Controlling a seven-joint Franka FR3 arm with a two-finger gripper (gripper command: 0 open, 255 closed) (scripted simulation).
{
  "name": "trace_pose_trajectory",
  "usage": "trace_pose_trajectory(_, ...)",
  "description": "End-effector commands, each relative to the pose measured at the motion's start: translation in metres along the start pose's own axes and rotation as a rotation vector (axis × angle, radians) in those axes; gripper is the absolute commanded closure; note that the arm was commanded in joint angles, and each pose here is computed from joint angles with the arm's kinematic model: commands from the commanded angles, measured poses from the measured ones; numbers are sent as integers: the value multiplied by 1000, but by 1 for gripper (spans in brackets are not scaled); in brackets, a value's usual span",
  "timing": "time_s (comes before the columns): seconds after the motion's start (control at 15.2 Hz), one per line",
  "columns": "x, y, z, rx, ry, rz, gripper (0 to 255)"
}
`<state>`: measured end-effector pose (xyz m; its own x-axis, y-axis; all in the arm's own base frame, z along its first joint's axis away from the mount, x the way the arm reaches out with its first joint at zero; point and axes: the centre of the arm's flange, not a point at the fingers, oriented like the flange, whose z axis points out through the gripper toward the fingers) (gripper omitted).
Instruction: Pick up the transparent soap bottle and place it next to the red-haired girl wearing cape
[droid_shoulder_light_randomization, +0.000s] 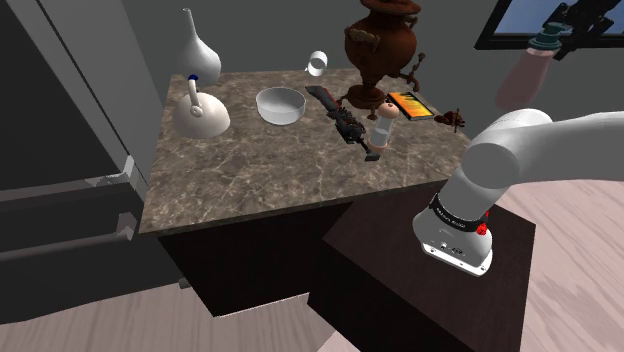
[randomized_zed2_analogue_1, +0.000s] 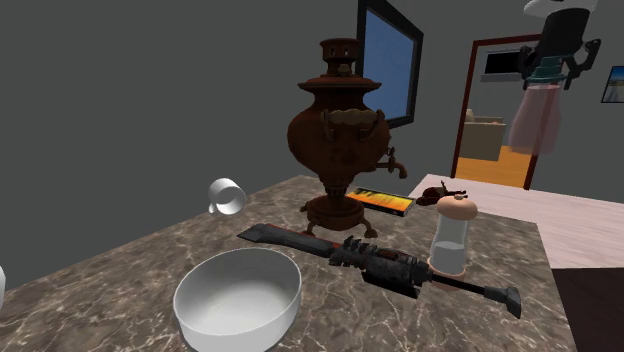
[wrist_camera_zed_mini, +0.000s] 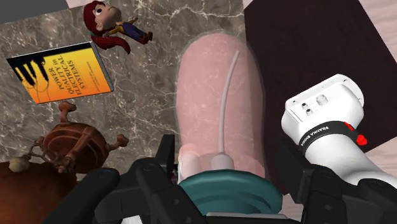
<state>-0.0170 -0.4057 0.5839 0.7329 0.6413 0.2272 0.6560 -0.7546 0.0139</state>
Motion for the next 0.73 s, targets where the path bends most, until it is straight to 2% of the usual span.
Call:
trace_pose_trajectory(0.0, -3, 1, 10, -1, 0, 0, 255)
trace_pose_trajectory(0.66, -15, 0, 61, -1, 0, 0, 255)
